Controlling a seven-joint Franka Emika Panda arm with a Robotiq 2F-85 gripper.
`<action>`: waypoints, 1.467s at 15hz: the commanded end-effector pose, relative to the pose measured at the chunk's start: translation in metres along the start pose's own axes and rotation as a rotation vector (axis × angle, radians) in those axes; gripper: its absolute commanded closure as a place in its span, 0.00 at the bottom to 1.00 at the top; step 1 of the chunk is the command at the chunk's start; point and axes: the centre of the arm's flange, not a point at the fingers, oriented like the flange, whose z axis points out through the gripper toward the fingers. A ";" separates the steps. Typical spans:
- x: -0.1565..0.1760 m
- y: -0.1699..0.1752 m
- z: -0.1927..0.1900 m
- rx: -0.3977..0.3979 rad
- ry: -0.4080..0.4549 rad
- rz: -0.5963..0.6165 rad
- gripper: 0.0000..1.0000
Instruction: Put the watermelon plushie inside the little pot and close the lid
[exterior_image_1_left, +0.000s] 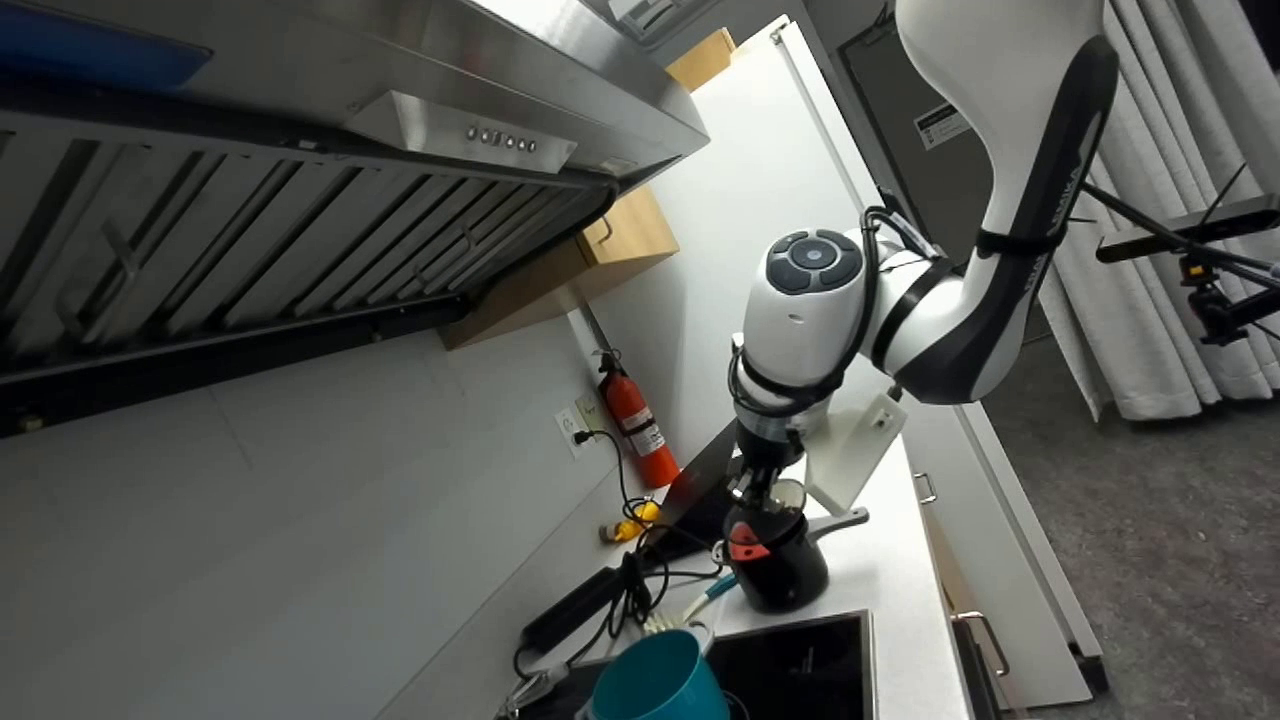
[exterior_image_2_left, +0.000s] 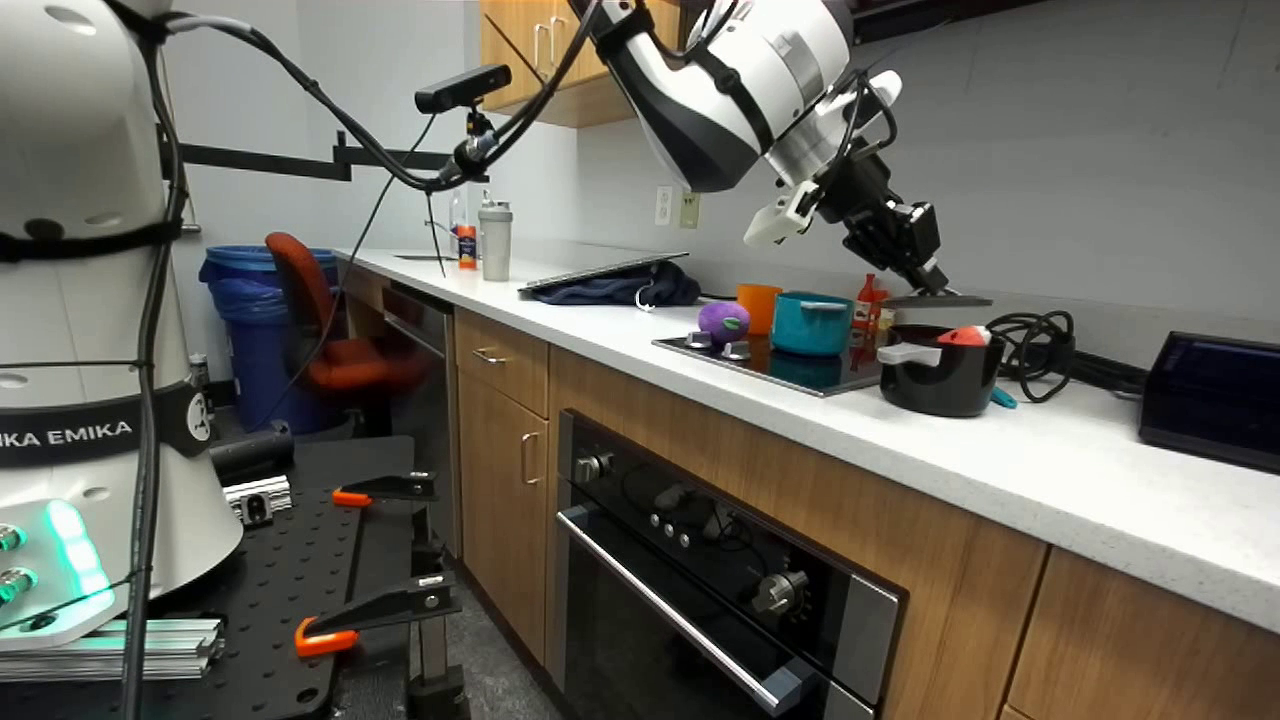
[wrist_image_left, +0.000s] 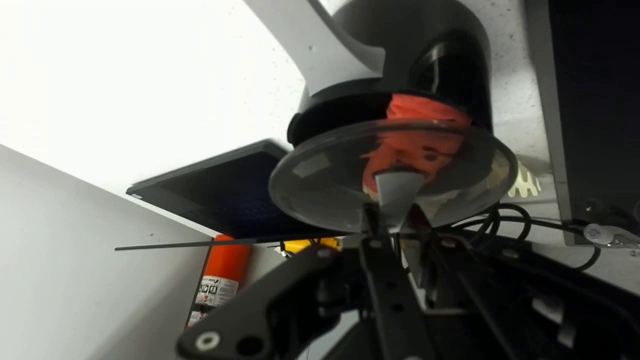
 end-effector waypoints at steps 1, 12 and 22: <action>-0.012 0.004 0.001 0.030 0.021 0.017 0.96; -0.005 0.020 0.029 0.049 0.006 0.022 0.96; 0.015 0.015 0.049 0.057 0.019 0.009 0.96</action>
